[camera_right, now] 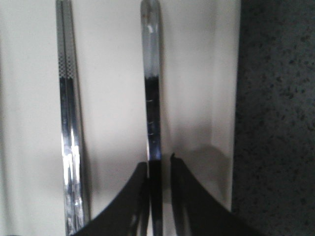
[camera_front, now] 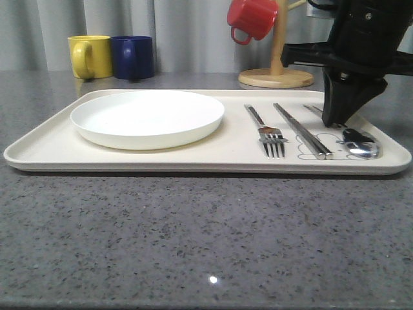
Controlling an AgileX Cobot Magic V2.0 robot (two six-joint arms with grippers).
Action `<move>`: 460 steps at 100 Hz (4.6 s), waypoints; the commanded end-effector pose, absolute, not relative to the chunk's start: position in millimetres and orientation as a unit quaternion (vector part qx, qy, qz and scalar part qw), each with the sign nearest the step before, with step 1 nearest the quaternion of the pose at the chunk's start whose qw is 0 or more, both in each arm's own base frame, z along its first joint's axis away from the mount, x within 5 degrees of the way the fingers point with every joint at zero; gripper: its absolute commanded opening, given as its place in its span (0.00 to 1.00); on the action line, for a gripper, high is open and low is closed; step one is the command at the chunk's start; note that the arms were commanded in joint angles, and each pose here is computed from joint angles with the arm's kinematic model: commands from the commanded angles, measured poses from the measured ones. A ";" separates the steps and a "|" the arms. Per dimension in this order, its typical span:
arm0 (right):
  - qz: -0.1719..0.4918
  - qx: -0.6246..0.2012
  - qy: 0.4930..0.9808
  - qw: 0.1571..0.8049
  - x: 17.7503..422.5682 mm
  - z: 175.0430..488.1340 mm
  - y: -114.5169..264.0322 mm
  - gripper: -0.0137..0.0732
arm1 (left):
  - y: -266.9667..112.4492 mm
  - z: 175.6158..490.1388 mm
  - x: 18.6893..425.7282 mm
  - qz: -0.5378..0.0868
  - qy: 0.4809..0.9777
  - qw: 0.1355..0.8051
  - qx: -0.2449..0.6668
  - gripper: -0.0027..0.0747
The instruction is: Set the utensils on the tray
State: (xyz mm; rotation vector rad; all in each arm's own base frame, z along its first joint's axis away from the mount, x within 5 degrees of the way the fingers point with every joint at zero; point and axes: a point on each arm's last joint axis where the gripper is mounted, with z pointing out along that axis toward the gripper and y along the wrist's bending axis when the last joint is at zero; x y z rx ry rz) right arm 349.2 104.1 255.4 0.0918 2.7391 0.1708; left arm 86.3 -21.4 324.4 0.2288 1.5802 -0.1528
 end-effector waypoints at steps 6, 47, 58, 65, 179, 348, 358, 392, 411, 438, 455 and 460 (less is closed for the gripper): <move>0.076 0.030 0.967 0.242 348.9 281.2 104.4 0.47 | -19.9 339.7 86.2 -0.073 0.675 0.730 0.086 0.01; 0.088 0.020 0.948 0.304 332.6 320.7 98.0 0.52 | -19.9 339.7 86.2 -0.073 0.675 0.730 0.086 0.01; 0.076 0.010 0.936 0.343 322.3 342.3 90.5 0.52 | -19.9 339.7 86.2 -0.073 0.675 0.730 0.086 0.01; 0.067 0.011 0.929 0.363 316.2 354.1 82.8 0.52 | -19.9 339.7 86.2 -0.073 0.675 0.730 0.086 0.01; 0.071 0.065 0.779 0.619 123.2 322.1 5.1 0.51 | -19.9 339.7 86.2 -0.073 0.675 0.730 0.086 0.01; 0.076 0.037 0.725 0.683 95.1 306.5 5.8 0.08 | -19.9 339.7 86.2 -0.073 0.675 0.730 0.086 0.01; 0.067 0.021 0.712 0.699 84.3 299.2 5.6 0.08 | -19.9 339.7 86.2 -0.073 0.675 0.730 0.086 0.01; 0.041 0.022 0.678 0.734 55.7 264.9 1.3 0.08 | -19.9 339.7 86.2 -0.073 0.675 0.730 0.086 0.01; 0.021 0.040 0.651 0.757 45.9 247.7 -1.6 0.08 | -19.9 339.7 86.2 -0.073 0.675 0.730 0.086 0.01; 0.016 0.045 0.643 0.765 49.5 232.2 -2.4 0.08 | -19.9 339.7 86.2 -0.073 0.675 0.730 0.086 0.01; 0.024 0.051 0.634 0.771 52.7 218.6 -2.6 0.08 | -19.9 339.7 86.2 -0.073 0.675 0.730 0.086 0.01; 0.025 0.053 0.639 0.767 52.9 217.8 -2.6 0.08 | -19.9 339.7 86.2 -0.073 0.675 0.730 0.086 0.01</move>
